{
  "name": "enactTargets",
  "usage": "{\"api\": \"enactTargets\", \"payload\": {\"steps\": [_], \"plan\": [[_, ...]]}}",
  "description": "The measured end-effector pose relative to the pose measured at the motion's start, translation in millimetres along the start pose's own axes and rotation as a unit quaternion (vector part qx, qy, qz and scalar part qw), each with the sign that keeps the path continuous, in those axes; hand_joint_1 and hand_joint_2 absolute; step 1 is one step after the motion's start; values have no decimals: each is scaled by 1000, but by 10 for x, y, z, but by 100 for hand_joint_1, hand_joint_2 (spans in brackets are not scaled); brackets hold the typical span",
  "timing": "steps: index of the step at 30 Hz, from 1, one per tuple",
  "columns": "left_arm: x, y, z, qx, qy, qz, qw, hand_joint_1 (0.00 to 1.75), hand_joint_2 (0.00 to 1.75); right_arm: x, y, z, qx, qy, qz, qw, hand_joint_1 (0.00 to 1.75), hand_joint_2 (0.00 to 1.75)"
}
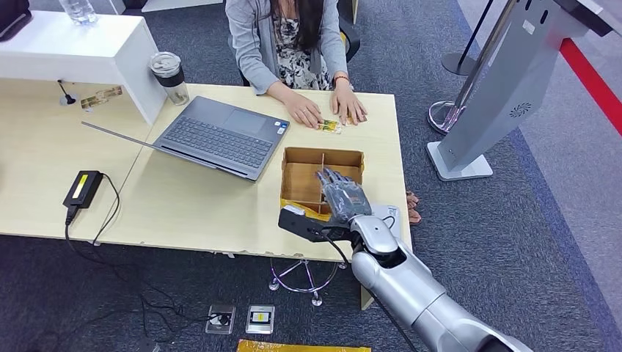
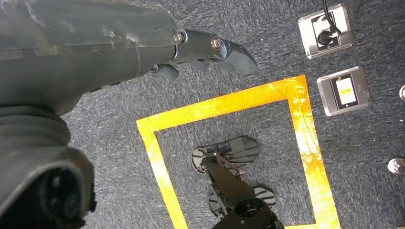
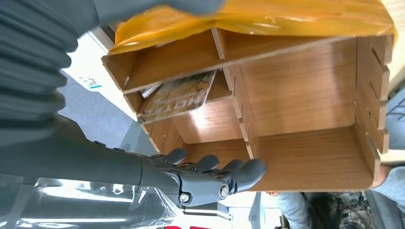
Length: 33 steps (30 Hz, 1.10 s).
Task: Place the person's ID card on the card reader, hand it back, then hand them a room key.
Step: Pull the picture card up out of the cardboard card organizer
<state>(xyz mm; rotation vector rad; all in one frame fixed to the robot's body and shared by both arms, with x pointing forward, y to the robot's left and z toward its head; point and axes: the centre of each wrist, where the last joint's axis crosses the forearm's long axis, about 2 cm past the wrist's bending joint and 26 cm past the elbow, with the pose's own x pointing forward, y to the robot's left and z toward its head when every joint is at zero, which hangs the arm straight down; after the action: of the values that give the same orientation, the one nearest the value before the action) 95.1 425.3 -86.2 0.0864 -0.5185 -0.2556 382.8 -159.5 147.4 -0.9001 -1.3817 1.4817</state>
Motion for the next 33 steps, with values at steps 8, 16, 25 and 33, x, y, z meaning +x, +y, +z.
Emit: {"api": "enactTargets", "payload": {"steps": [8,16,25,33], "plan": [[-1,0,1,1,0,0,1000,0,0,-88,-133,-57,-17,11,-5,1000,0,175],[-2,-1,0,2,0,-1,1000,0,0,-144,-149,-61,-27,20,0,999,0,175],[-2,-1,1,4,0,-2,1000,0,0,-186,-120,-58,-23,20,0,1000,0,175],[-3,1,1,7,0,-2,1000,0,0,-217,-113,-53,-14,20,-2,1000,0,175]]}}
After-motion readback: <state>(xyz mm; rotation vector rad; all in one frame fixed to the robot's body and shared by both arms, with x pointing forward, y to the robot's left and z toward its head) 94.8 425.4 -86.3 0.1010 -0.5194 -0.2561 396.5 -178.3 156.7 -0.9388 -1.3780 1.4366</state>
